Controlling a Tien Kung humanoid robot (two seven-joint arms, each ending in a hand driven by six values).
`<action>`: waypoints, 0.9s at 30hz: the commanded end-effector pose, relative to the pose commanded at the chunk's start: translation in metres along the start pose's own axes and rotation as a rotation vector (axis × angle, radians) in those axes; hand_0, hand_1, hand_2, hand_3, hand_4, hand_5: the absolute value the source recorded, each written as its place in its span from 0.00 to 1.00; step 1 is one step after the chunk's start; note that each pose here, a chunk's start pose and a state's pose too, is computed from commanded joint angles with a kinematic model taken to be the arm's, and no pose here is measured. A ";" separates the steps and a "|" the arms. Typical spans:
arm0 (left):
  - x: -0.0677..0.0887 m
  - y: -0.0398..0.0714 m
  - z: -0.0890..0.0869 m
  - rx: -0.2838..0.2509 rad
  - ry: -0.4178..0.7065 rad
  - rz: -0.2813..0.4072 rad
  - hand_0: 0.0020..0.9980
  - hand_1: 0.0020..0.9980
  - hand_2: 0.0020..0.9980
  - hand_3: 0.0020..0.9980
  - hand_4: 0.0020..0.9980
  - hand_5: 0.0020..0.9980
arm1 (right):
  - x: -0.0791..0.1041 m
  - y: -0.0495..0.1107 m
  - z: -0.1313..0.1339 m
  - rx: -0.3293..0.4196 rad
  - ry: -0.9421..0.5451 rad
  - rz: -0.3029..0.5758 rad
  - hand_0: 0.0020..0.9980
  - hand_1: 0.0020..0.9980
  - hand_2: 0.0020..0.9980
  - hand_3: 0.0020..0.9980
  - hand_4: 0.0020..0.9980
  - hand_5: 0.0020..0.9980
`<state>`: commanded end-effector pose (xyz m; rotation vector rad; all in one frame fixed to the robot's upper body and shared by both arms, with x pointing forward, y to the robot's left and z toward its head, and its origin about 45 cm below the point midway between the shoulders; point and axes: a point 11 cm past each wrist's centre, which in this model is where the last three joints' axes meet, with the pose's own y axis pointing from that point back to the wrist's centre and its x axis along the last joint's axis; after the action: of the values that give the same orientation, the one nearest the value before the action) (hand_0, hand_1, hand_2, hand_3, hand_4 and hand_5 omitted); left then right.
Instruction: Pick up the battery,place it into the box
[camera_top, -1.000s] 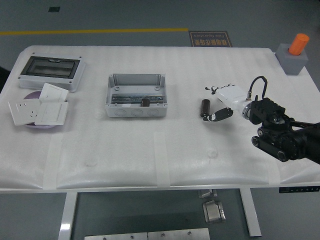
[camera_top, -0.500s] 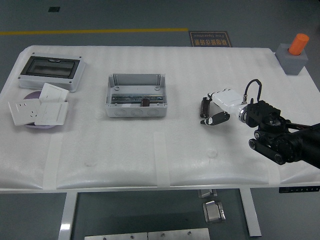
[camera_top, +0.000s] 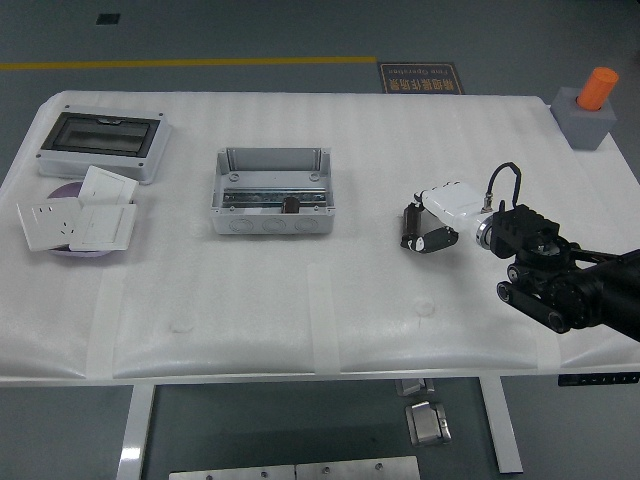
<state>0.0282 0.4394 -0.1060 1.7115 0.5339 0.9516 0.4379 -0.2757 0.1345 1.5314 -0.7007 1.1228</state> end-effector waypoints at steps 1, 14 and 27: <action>0.000 0.000 0.000 -0.001 0.000 0.001 0.60 0.62 0.44 0.61 0.45 0.50 | 0.000 0.000 0.000 0.002 0.002 0.000 0.83 0.69 0.65 0.65 0.76 0.49; -0.002 0.000 -0.001 0.004 -0.002 0.000 0.60 0.62 0.44 0.61 0.46 0.51 | 0.038 0.008 -0.030 0.087 -0.006 0.174 0.81 0.67 0.62 0.63 0.73 0.48; -0.001 0.000 -0.003 0.012 -0.005 -0.004 0.60 0.62 0.44 0.61 0.46 0.51 | 0.115 0.001 -0.119 0.257 -0.154 0.388 0.82 0.67 0.62 0.63 0.73 0.49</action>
<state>0.0252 0.4403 -0.1060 1.7224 0.5405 0.9434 0.4465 -0.1477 0.2398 1.7591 -1.0210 1.4370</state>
